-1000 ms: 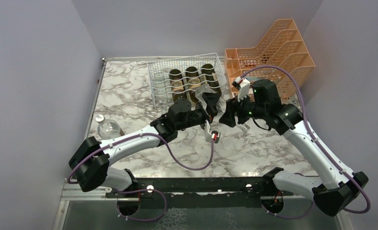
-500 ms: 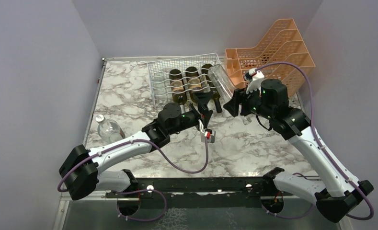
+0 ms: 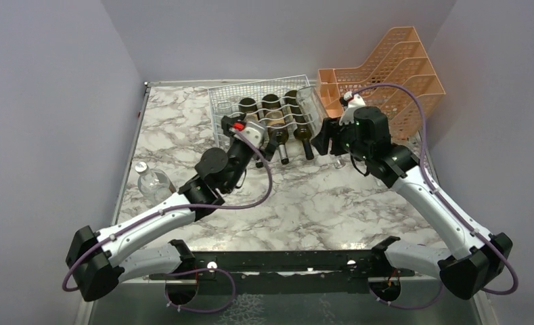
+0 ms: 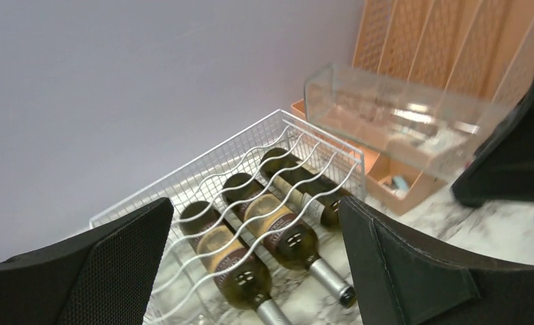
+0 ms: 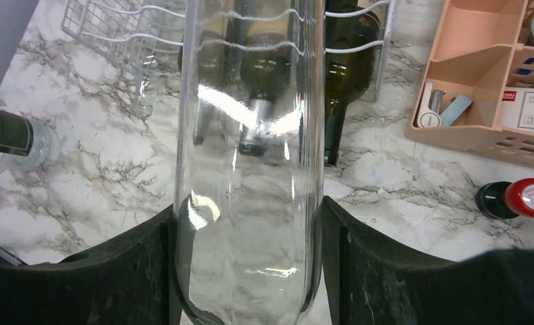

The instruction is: Put the wine bottle on the wine rack

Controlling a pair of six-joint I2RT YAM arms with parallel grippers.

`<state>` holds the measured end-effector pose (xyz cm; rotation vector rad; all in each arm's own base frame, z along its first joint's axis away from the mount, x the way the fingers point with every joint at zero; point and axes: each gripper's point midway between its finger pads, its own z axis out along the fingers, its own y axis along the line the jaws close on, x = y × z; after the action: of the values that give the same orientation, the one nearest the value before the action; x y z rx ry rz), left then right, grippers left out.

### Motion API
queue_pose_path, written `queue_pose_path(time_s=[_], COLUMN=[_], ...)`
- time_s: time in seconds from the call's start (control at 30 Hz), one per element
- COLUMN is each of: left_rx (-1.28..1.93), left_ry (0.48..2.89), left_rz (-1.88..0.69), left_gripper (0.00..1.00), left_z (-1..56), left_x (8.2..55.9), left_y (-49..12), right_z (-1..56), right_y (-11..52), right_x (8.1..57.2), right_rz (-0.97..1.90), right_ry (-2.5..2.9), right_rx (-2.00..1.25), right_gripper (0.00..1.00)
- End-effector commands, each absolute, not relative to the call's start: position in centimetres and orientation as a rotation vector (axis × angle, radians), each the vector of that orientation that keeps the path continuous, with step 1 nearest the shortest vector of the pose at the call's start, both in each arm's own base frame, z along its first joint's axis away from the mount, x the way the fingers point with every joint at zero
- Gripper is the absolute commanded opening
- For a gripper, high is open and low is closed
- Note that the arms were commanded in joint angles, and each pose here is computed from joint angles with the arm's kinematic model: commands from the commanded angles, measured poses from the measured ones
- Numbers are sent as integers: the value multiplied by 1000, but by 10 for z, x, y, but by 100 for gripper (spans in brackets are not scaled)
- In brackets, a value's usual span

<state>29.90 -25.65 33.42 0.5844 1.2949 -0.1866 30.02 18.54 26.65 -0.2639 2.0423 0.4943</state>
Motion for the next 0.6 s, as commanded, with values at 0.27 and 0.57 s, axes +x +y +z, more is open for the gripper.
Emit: queue_pose_path(time_s=[0.27, 0.57], left_rx=[171, 235], left_ry=[1492, 1592], left_rz=[-509, -434], left_gripper=[99, 99], left_z=[337, 330], left_x=[269, 269], left_y=[-214, -212], right_z=[273, 256], right_y=[215, 227], right_x=[381, 443], right_rz=[451, 314], right_ry=[1947, 1960], right_rx=[-190, -157], right_gripper=[1, 1])
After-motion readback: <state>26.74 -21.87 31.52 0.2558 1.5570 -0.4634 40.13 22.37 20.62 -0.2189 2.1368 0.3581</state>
